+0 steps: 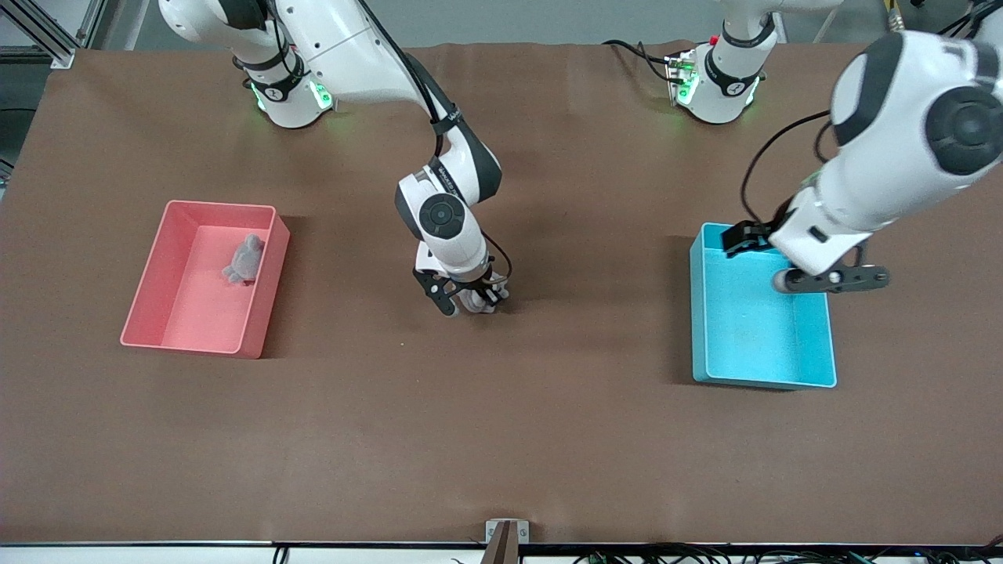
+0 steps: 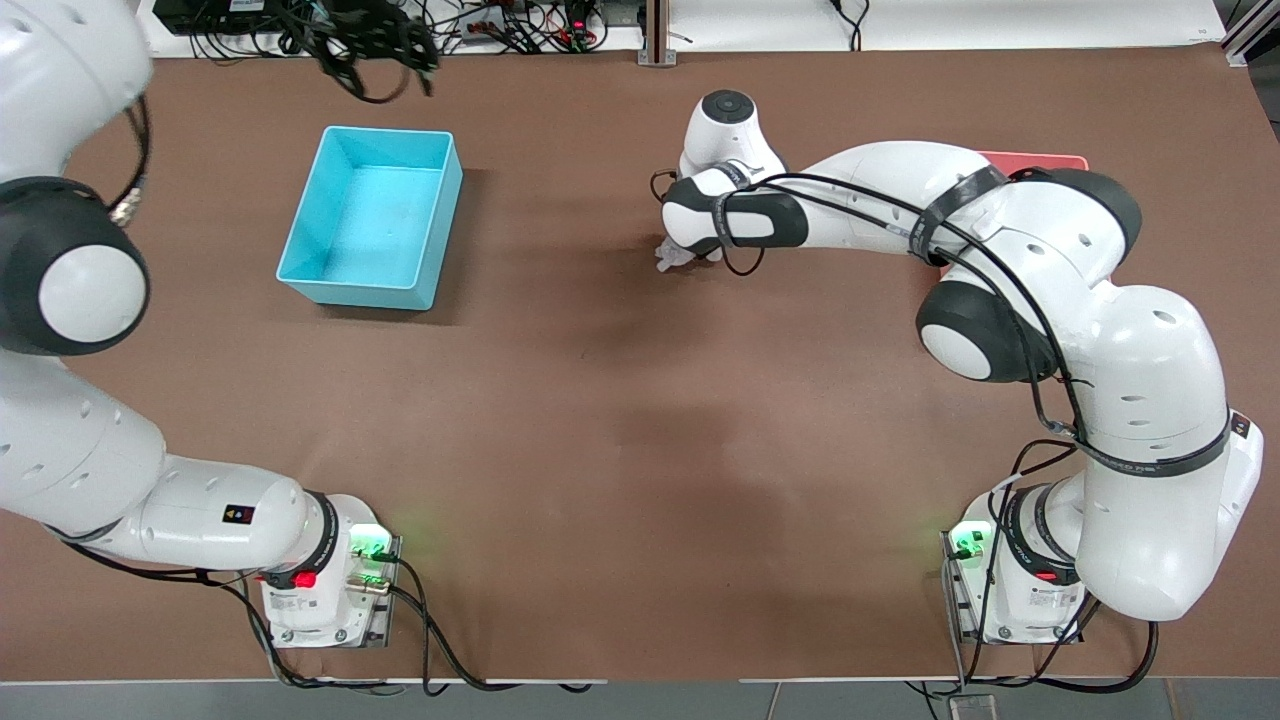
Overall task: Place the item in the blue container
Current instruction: 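Carry the plush toward the left gripper while the left gripper approaches, then grasp the plush with the left gripper while the right gripper returns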
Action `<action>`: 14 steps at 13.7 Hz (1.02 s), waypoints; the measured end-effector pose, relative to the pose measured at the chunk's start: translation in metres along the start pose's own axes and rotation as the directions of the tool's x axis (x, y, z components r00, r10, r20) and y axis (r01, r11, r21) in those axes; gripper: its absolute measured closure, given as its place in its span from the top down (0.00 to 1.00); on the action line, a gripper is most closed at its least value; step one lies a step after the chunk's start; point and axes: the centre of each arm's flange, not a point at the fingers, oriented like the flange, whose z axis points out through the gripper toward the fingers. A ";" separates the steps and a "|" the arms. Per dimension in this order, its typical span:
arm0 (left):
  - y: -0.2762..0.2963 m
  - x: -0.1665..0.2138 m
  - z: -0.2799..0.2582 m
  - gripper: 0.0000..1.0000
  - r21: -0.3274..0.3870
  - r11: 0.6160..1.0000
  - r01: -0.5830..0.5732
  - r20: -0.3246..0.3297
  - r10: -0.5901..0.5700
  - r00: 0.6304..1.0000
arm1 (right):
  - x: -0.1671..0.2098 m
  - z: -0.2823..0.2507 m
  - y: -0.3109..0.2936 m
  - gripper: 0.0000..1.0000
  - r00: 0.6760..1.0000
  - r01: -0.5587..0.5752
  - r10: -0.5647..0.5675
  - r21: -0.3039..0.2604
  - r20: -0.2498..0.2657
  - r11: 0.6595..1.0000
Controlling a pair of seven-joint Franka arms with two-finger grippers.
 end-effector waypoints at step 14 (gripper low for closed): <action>0.158 0.003 0.116 1.00 -0.136 0.882 0.451 0.023 -0.452 0.892 | 0.148 -0.121 -0.003 1.00 0.942 0.334 -0.325 -0.154 0.082 0.930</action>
